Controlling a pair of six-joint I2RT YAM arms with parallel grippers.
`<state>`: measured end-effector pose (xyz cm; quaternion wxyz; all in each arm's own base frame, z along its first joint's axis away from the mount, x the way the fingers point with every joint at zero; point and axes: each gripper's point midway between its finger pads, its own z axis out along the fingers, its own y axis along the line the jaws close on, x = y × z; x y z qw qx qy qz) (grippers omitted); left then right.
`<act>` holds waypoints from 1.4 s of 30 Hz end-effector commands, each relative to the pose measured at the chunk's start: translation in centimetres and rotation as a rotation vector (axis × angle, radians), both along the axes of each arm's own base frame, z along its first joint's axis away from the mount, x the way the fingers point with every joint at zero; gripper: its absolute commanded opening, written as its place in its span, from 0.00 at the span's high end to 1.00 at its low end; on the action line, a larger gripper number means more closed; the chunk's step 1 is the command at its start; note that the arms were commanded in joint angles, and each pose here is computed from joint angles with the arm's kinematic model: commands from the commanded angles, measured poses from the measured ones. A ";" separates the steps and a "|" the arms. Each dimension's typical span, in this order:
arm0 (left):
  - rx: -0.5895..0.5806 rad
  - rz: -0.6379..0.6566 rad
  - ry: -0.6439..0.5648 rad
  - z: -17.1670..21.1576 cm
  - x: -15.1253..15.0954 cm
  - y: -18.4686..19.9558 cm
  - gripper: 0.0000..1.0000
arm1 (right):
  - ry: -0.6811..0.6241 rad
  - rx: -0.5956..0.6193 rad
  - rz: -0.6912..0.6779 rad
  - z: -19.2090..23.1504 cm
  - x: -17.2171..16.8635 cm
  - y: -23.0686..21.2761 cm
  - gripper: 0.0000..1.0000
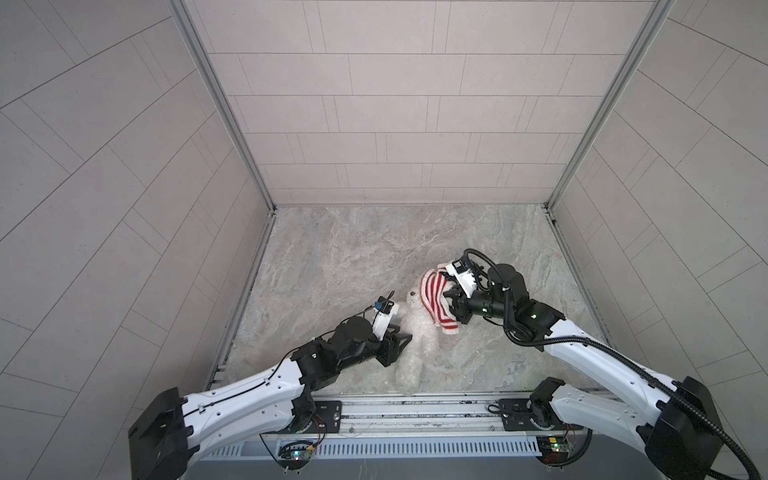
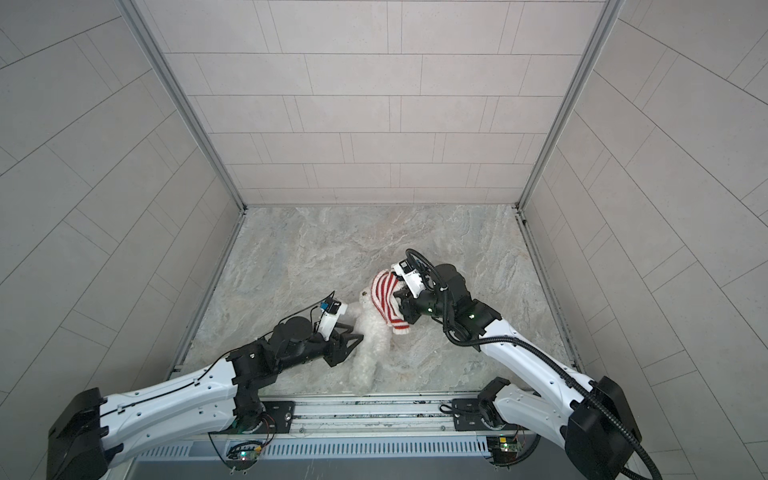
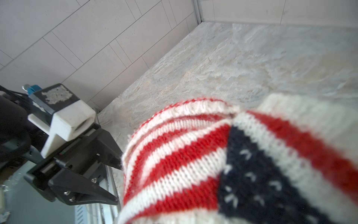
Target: Dress the teddy bear
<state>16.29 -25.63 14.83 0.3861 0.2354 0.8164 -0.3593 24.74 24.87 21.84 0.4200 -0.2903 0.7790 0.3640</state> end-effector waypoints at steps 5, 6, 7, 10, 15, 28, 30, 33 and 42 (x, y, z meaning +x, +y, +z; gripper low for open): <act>-0.165 0.037 0.057 6.4 -0.1 1.8 0.48 | -0.350 -0.053 0.059 4.8 0.5 -0.3 1.00; -0.207 0.038 0.058 7.7 -0.1 1.9 0.48 | -0.369 -0.038 0.079 5.1 0.2 -0.1 1.00; -0.242 0.041 0.061 9.0 0.0 2.0 0.49 | -0.389 -0.023 0.101 5.3 -0.1 0.2 1.00; -0.316 0.060 0.100 11.8 0.5 2.3 0.52 | -0.437 -0.001 0.151 5.4 -1.1 0.7 1.00; -0.347 0.042 0.139 14.8 1.3 1.4 0.62 | -0.475 -0.029 0.210 4.8 -2.4 1.5 1.00; -0.276 0.072 0.194 15.4 3.8 -0.4 0.66 | -0.555 -0.131 0.283 3.6 -4.3 2.9 1.00; -0.275 0.069 0.198 15.3 3.9 -0.6 0.67 | -0.557 -0.139 0.298 3.5 -4.7 3.1 1.00; -0.263 0.077 0.211 14.7 4.1 -0.7 0.69 | -0.560 -0.142 0.319 3.3 -5.3 3.4 1.00; -0.289 0.073 0.213 14.7 4.6 -1.4 0.77 | -0.569 -0.175 0.366 2.8 -6.4 3.9 1.00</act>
